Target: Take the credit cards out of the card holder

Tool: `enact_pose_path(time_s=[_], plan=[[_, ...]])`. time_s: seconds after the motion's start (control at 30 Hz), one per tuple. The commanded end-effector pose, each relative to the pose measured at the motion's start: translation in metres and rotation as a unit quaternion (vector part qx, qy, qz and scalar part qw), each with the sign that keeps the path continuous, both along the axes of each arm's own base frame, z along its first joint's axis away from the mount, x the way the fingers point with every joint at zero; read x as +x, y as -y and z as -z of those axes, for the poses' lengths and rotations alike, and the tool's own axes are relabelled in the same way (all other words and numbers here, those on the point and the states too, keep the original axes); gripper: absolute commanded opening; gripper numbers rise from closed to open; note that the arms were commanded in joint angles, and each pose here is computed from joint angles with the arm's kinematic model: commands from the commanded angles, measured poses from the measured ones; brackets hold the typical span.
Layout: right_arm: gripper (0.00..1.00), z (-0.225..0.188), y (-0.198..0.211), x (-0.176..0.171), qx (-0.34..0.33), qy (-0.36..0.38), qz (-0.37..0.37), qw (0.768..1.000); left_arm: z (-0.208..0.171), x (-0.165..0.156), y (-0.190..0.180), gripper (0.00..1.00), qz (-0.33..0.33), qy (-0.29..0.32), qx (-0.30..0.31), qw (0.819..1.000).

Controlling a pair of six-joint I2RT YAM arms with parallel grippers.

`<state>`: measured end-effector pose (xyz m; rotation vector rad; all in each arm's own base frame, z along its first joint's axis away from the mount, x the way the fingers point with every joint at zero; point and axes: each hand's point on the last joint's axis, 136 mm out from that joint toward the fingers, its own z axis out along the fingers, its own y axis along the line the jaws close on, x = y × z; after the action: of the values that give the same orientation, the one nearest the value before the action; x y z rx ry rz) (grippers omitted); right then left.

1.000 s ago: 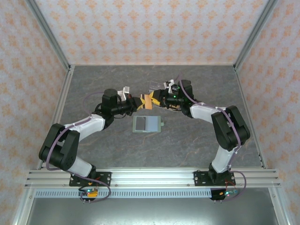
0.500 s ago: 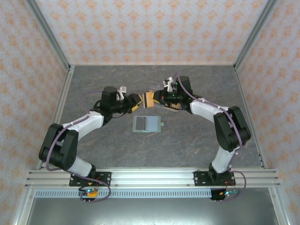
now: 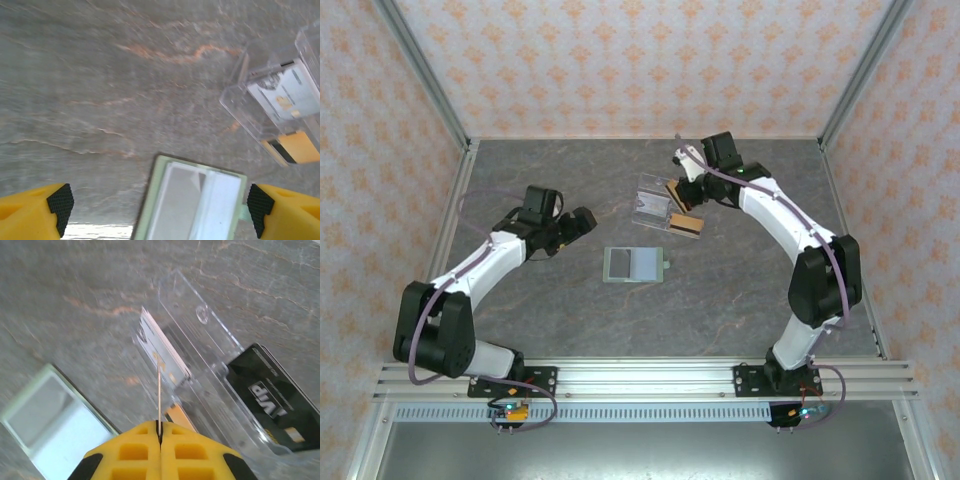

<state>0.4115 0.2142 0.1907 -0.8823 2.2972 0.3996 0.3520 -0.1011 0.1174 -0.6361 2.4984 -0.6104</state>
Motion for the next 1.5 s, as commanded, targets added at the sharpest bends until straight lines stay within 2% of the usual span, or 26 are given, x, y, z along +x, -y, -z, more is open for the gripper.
enact_pose_path(time_s=[0.0, 0.17, 0.6, 1.2, 1.47], plan=[[0.0, 0.008, 0.019, -0.016, -0.112, 0.021, -0.105, 0.988, -0.003, -0.011, -0.026, 0.96, -0.009, -0.005, 0.063, 0.998], [0.0, 0.018, 0.02, -0.019, -0.143, 0.032, -0.155, 0.977, -0.004, -0.013, -0.027, 1.0, -0.005, -0.002, 0.064, 0.998], [0.0, 0.059, 0.025, -0.003, -0.195, -0.019, -0.177, 0.965, 0.005, -0.017, -0.022, 1.0, 0.007, -0.019, 0.058, 0.998], [0.02, 0.092, 0.02, 0.002, -0.203, -0.069, -0.205, 0.955, 0.012, -0.018, -0.02, 1.0, 0.018, -0.03, 0.056, 0.998], [0.1, 0.098, 0.02, 0.006, -0.206, -0.07, -0.2, 0.955, 0.013, -0.018, -0.018, 1.0, 0.02, -0.032, 0.052, 0.998]])
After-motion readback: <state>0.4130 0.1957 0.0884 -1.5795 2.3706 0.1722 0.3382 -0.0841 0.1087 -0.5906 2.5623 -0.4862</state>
